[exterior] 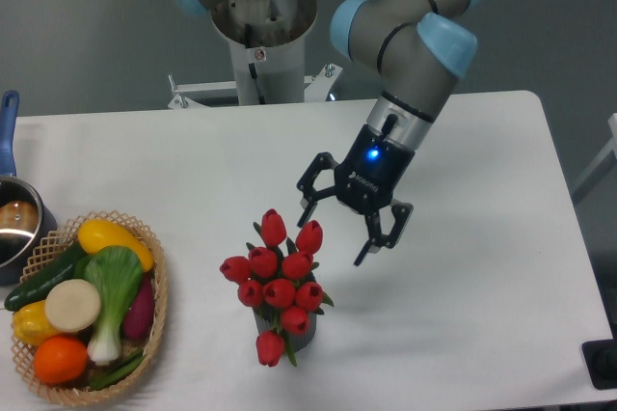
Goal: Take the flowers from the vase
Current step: 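Move the open gripper down over the red tulip stems in the vase, then close the gripper around the tulip stems below the blooms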
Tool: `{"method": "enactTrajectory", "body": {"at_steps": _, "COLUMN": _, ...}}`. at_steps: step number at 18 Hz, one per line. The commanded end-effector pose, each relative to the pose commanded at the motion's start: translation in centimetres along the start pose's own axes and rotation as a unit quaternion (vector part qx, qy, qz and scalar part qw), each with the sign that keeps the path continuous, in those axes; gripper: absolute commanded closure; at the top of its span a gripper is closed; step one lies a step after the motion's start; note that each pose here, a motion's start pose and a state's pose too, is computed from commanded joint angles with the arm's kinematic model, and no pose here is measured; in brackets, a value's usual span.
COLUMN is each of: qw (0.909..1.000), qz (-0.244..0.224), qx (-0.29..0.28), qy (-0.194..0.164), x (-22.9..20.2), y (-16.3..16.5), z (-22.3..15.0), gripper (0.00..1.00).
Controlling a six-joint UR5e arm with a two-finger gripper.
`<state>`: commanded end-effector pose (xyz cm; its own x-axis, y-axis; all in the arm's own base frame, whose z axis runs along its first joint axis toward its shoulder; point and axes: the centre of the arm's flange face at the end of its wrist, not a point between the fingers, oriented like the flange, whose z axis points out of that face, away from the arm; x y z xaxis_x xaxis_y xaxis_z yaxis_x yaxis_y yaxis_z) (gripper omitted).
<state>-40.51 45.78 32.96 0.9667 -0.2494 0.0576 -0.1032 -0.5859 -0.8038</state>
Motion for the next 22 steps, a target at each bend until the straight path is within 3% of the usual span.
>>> {"method": "enactTrajectory", "body": {"at_steps": 11, "qw": 0.9972, "qz": -0.013, "qx": 0.051, "qy": 0.053, "x": -0.2, "y": -2.0, "z": 4.3, "gripper": 0.0}}
{"method": "enactTrajectory", "body": {"at_steps": 12, "qw": 0.9971, "qz": -0.013, "qx": 0.052, "qy": 0.053, "x": -0.2, "y": -2.1, "z": 4.3, "gripper": 0.04}}
{"method": "enactTrajectory", "body": {"at_steps": 13, "qw": 0.9971, "qz": -0.014, "qx": 0.052, "qy": 0.053, "x": -0.3, "y": -2.0, "z": 4.3, "gripper": 0.21}}
{"method": "enactTrajectory", "body": {"at_steps": 15, "qw": 0.9974, "qz": -0.01, "qx": 0.049, "qy": 0.052, "x": -0.4, "y": -1.8, "z": 4.4, "gripper": 0.73}}
{"method": "enactTrajectory", "body": {"at_steps": 16, "qw": 0.9977, "qz": -0.006, "qx": 0.046, "qy": 0.049, "x": -0.6, "y": -1.7, "z": 4.3, "gripper": 0.91}}
{"method": "enactTrajectory", "body": {"at_steps": 17, "qw": 0.9979, "qz": 0.001, "qx": 0.047, "qy": 0.046, "x": -0.7, "y": -1.9, "z": 4.0, "gripper": 0.99}}
{"method": "enactTrajectory", "body": {"at_steps": 22, "qw": 0.9981, "qz": 0.004, "qx": 0.048, "qy": 0.039, "x": -1.0, "y": -2.4, "z": 3.3, "gripper": 1.0}}
